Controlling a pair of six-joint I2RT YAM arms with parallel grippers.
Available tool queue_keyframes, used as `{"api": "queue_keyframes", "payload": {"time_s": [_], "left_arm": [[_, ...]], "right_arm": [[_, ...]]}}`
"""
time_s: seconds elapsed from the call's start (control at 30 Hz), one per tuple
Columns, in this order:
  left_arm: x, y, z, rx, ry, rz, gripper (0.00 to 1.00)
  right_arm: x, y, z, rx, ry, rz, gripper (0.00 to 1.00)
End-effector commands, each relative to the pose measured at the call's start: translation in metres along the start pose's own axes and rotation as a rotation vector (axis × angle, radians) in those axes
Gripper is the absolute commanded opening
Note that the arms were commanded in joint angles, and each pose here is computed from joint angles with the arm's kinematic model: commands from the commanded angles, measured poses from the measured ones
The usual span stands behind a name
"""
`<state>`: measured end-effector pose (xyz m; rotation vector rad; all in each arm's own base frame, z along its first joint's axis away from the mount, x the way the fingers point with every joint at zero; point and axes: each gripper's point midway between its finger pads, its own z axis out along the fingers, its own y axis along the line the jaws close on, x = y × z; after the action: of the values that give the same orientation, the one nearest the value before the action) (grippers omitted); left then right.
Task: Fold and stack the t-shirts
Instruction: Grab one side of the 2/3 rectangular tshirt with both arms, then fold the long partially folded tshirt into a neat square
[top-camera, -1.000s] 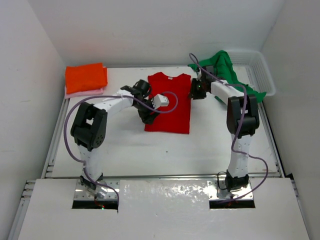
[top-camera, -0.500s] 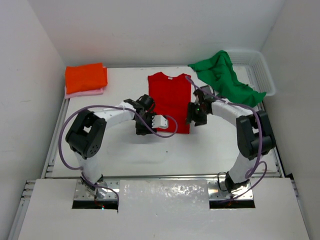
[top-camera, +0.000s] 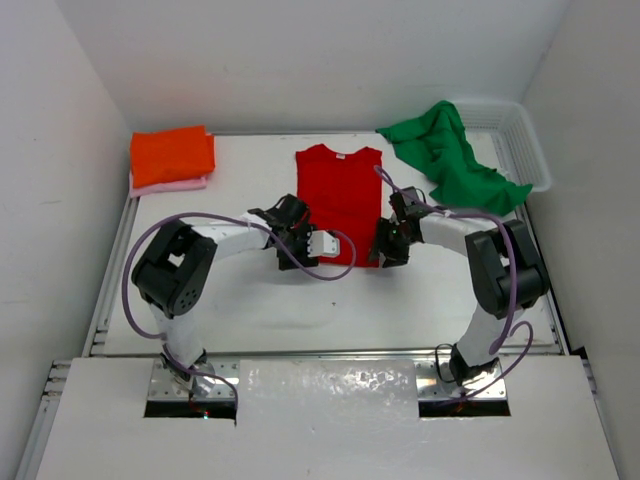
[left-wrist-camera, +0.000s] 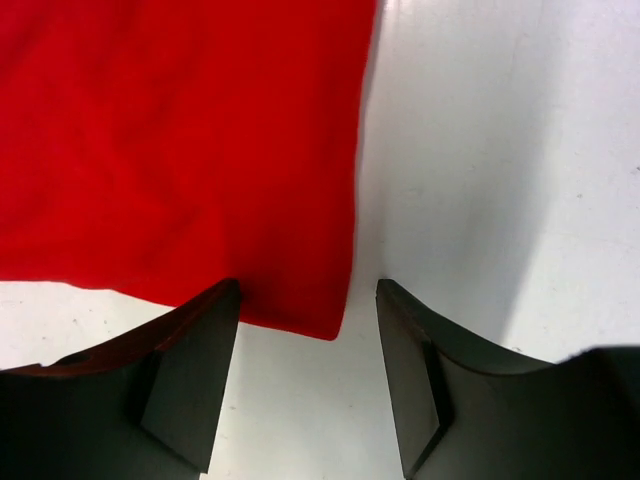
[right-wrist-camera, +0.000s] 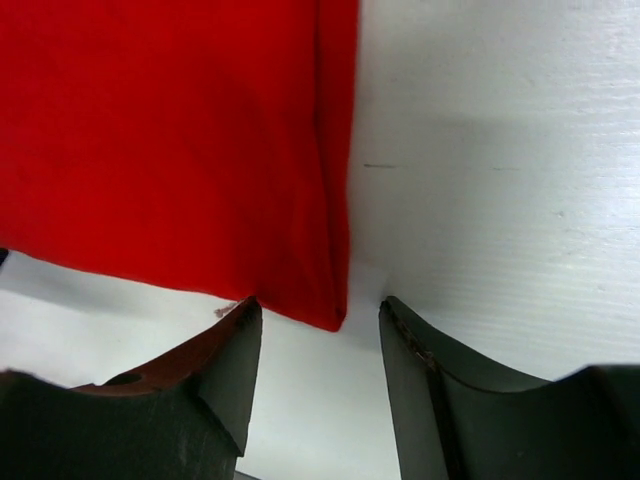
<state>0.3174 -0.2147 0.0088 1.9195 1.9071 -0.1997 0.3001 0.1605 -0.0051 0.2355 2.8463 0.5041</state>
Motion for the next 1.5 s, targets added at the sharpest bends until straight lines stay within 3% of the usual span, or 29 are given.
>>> {"api": "queue_keyframes", "payload": {"time_s": [0.0, 0.07, 0.17, 0.27, 0.33, 0.53, 0.67, 0.93, 1.1, 1.3, 1.47], "left_arm": [[0.008, -0.01, 0.018, 0.015, 0.007, -0.013, 0.56], [0.009, -0.006, 0.018, -0.007, 0.015, -0.013, 0.56], [0.007, 0.001, 0.019, -0.04, 0.009, -0.038, 0.5], [0.006, 0.004, 0.018, -0.052, 0.01, -0.068, 0.23], [0.006, 0.005, 0.017, -0.057, 0.016, -0.088, 0.0], [0.002, -0.006, -0.006, -0.009, 0.025, -0.122, 0.0], [0.008, -0.024, -0.031, -0.001, 0.044, -0.149, 0.0], [0.012, -0.119, -0.081, 0.149, 0.117, -0.114, 0.0], [0.01, -0.169, -0.125, 0.28, 0.095, -0.116, 0.0], [0.006, -0.188, -0.167, 0.355, 0.067, -0.125, 0.0], [-0.019, -0.145, -0.188, 0.294, -0.048, -0.21, 0.0]], "right_arm": [[0.004, 0.001, 0.013, -0.016, -0.011, 0.043, 0.49], [0.004, 0.006, 0.016, -0.042, 0.0, 0.052, 0.43], [0.008, 0.008, 0.021, -0.062, 0.025, 0.081, 0.26], [0.008, 0.006, 0.021, -0.061, 0.02, 0.102, 0.06], [0.007, 0.007, 0.016, -0.072, 0.008, 0.107, 0.0], [0.006, 0.013, -0.005, -0.106, 0.006, 0.031, 0.0], [0.029, 0.01, -0.022, -0.102, 0.028, -0.059, 0.0], [0.108, 0.014, -0.057, -0.105, 0.123, -0.249, 0.0], [0.141, 0.028, -0.093, -0.166, 0.119, -0.286, 0.0], [0.157, 0.062, -0.137, -0.249, 0.126, -0.327, 0.0], [0.115, 0.083, -0.162, -0.194, 0.051, -0.385, 0.0]]}}
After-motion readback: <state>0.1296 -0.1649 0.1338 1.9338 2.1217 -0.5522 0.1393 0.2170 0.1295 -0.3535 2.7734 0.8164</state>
